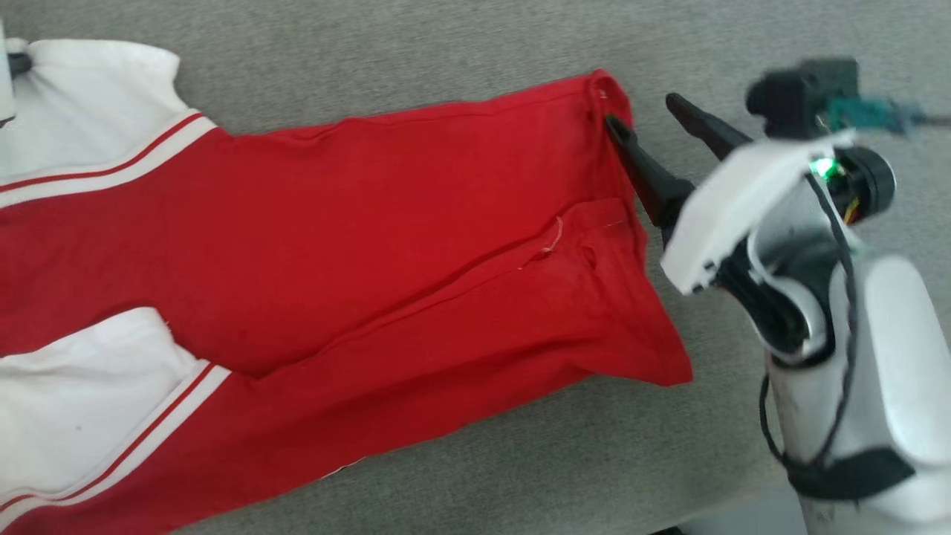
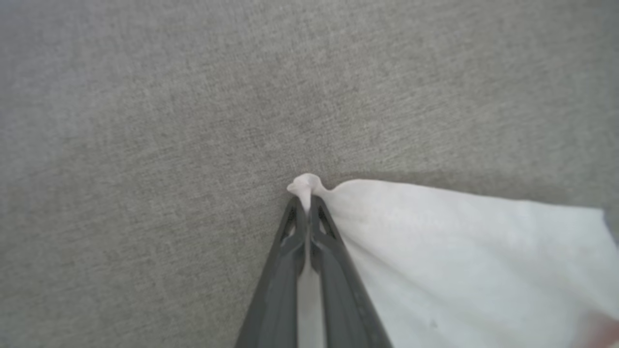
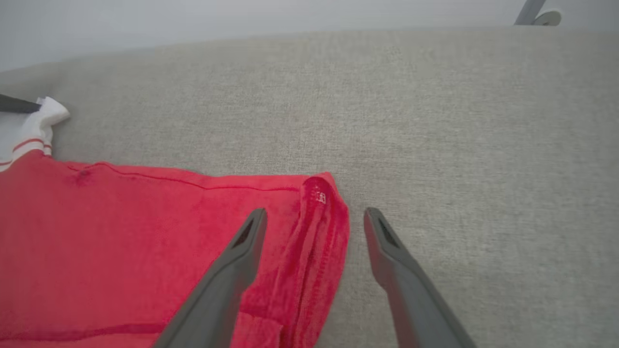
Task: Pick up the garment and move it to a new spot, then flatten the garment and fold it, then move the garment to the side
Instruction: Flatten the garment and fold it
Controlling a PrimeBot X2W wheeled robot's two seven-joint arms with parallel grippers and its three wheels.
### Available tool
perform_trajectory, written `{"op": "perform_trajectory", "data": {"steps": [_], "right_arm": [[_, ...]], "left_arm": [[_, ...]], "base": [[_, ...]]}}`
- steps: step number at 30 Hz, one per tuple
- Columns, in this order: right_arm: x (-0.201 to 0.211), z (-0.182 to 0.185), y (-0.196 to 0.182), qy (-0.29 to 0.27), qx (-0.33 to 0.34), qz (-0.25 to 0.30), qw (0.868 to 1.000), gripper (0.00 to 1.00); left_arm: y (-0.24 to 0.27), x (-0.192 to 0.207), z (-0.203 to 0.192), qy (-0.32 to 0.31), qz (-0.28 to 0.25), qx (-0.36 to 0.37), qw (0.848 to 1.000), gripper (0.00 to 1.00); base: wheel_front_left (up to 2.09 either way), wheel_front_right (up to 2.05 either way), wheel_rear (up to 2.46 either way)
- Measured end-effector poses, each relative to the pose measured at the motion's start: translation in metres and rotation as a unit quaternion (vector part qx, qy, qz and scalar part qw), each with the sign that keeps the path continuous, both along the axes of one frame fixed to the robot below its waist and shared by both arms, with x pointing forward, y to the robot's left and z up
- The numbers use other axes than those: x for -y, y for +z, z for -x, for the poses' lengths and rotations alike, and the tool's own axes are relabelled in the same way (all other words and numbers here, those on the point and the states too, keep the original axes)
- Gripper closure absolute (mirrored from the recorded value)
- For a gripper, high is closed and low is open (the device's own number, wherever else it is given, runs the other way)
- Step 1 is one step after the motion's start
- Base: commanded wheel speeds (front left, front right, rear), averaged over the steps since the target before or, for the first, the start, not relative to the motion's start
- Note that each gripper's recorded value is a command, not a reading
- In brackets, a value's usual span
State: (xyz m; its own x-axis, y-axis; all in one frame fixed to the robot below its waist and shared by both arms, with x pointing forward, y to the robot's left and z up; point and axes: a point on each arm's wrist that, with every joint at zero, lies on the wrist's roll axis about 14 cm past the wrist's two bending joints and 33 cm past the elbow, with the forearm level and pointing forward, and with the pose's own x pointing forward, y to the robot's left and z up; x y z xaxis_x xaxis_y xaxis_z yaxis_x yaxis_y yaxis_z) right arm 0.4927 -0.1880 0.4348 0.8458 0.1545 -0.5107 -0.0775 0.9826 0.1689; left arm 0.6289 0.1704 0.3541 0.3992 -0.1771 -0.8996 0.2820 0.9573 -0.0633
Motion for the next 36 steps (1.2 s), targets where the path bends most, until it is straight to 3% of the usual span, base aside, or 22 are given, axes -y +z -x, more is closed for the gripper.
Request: {"op": "perform_trajectory", "data": {"steps": [6,14,15,16,17,23,36], "right_arm": [[-0.012,-0.024,-0.031,0.042,-0.098,0.039,0.994,0.00],[-0.023,-0.022,-0.057,0.090,-0.201,0.086,0.972,0.00],[-0.024,-0.022,-0.058,0.095,-0.209,0.088,0.969,0.28],[-0.024,-0.022,-0.059,0.099,-0.214,0.091,0.968,0.69],[-0.023,-0.022,-0.059,0.104,-0.216,0.098,0.966,1.00],[-0.026,-0.027,-0.047,0.108,-0.195,0.084,0.971,1.00],[-0.022,-0.026,0.006,0.094,-0.075,0.078,0.990,1.00]], "left_arm": [[0.004,0.002,0.001,-0.007,0.012,0.016,1.000,1.00],[0.010,-0.005,0.004,-0.001,0.018,0.032,0.999,1.00],[0.011,-0.005,0.005,-0.001,0.019,0.035,0.999,1.00],[0.012,-0.006,0.006,-0.001,0.019,0.037,0.999,1.00],[0.013,-0.006,0.007,0.000,0.021,0.040,0.999,1.00],[0.030,-0.011,0.013,-0.001,0.027,0.065,0.998,1.00],[0.112,-0.022,0.040,-0.016,0.043,0.136,0.990,1.00]], "base": [[0.00,0.00,0.00],[0.00,0.00,0.00],[0.00,0.00,0.00],[0.00,0.00,0.00],[0.00,0.00,0.00],[0.00,0.00,0.00],[0.00,0.00,0.00]]}}
